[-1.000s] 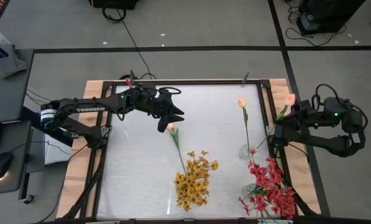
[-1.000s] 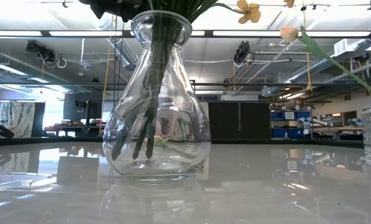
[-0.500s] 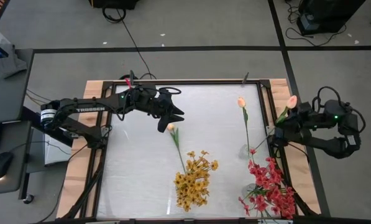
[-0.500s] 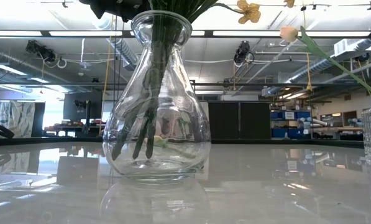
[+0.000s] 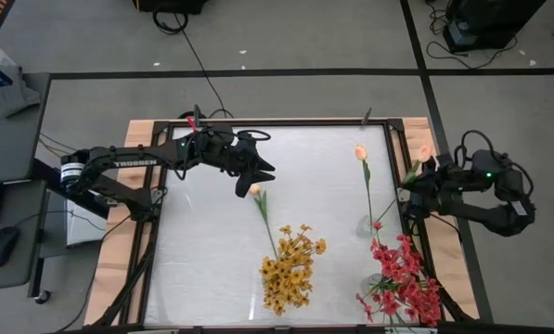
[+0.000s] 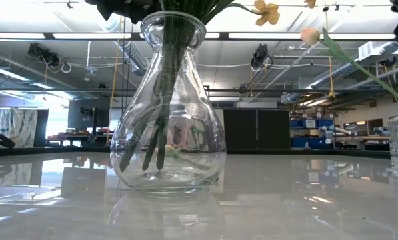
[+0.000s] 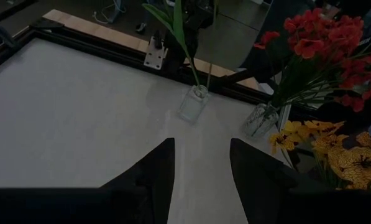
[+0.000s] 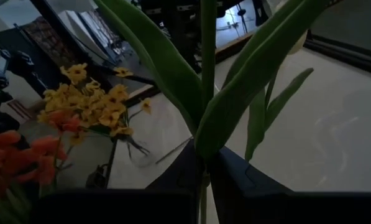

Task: Sort flowers into vase by color
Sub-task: Put the top light pink flower into the top transparent vase

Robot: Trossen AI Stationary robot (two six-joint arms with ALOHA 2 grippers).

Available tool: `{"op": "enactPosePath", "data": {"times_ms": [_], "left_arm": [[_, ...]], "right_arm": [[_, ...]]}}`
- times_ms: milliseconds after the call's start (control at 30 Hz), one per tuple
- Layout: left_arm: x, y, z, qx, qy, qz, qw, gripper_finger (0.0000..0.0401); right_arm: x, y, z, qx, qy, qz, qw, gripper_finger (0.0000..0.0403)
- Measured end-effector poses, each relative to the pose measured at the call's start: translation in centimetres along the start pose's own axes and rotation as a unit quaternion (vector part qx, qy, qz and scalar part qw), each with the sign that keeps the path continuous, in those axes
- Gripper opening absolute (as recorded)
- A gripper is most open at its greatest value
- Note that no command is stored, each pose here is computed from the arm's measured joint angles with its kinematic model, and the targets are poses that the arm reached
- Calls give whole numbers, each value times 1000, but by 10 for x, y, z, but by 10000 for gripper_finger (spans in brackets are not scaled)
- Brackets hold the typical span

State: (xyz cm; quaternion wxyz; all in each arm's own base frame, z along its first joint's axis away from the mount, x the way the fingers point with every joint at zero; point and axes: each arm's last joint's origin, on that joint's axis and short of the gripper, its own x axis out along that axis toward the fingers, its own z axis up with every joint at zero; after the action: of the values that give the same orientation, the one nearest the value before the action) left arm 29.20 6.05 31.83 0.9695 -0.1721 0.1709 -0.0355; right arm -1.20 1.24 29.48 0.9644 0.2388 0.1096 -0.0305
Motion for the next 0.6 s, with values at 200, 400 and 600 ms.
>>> {"op": "enactPosePath", "data": {"times_ms": [200,400,600], "left_arm": [[0,0,0,0,0,0,1000,160],[0,0,0,0,0,0,1000,160],[0,0,0,0,0,0,1000,160]], "right_arm": [[7,-3,-1,0,-1,0,1000,35],[8,-3,-2,2,1,0,1000,35],[6,-3,-1,1,-1,0,1000,35]]}}
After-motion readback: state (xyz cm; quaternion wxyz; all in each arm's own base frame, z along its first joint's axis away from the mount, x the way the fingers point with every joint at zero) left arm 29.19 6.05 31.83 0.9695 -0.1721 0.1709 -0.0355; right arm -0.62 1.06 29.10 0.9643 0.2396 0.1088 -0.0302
